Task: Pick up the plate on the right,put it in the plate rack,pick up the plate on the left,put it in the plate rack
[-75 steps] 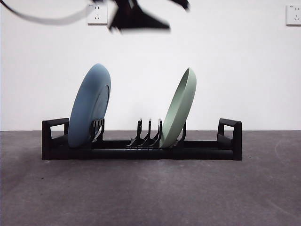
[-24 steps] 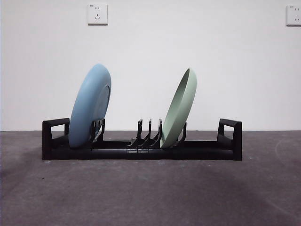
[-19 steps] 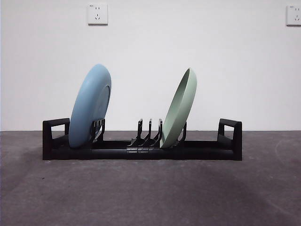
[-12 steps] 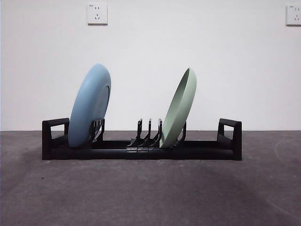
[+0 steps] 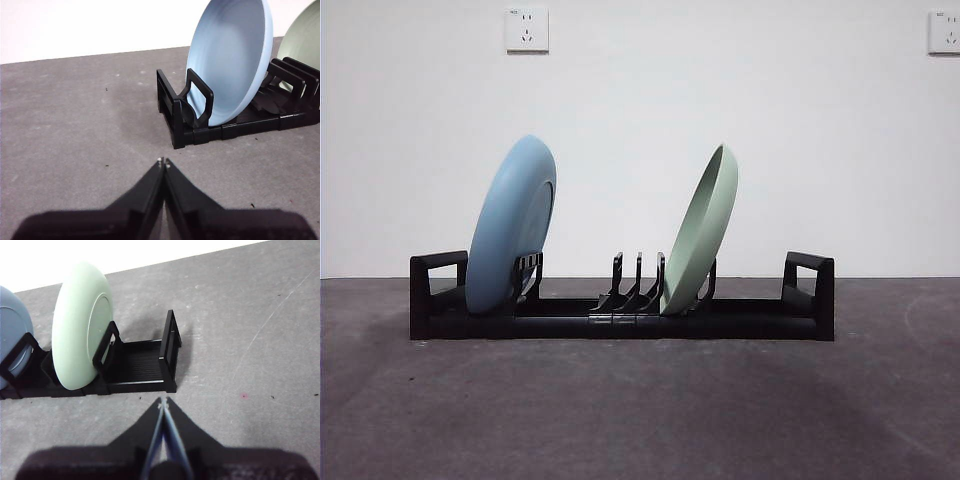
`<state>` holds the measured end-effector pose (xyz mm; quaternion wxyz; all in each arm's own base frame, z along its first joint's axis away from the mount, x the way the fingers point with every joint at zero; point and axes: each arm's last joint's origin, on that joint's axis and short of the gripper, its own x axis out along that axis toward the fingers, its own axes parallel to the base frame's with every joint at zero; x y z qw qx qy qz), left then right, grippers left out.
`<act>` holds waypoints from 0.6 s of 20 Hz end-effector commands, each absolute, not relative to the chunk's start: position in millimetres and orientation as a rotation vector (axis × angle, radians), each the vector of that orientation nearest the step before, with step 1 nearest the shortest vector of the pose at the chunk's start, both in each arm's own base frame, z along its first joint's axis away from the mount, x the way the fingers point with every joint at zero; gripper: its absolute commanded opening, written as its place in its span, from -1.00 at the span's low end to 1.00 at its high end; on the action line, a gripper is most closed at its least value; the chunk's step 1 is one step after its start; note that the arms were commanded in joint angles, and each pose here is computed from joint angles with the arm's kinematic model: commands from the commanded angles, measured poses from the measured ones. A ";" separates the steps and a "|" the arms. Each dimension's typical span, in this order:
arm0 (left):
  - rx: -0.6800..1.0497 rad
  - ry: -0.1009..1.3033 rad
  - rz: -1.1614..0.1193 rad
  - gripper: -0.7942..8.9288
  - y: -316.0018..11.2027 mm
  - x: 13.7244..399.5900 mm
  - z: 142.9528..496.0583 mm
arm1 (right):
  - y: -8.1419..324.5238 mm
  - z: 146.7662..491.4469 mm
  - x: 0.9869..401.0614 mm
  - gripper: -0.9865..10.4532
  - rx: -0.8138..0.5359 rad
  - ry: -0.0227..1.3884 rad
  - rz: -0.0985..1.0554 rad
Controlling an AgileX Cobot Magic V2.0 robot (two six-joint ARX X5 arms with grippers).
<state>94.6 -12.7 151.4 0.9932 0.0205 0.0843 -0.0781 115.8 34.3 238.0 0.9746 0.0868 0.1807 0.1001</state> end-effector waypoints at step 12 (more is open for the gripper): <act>0.036 0.184 -0.153 -0.84 -12.5 95.1 146.8 | 20.1 195.4 89.2 -0.83 -0.029 0.074 0.201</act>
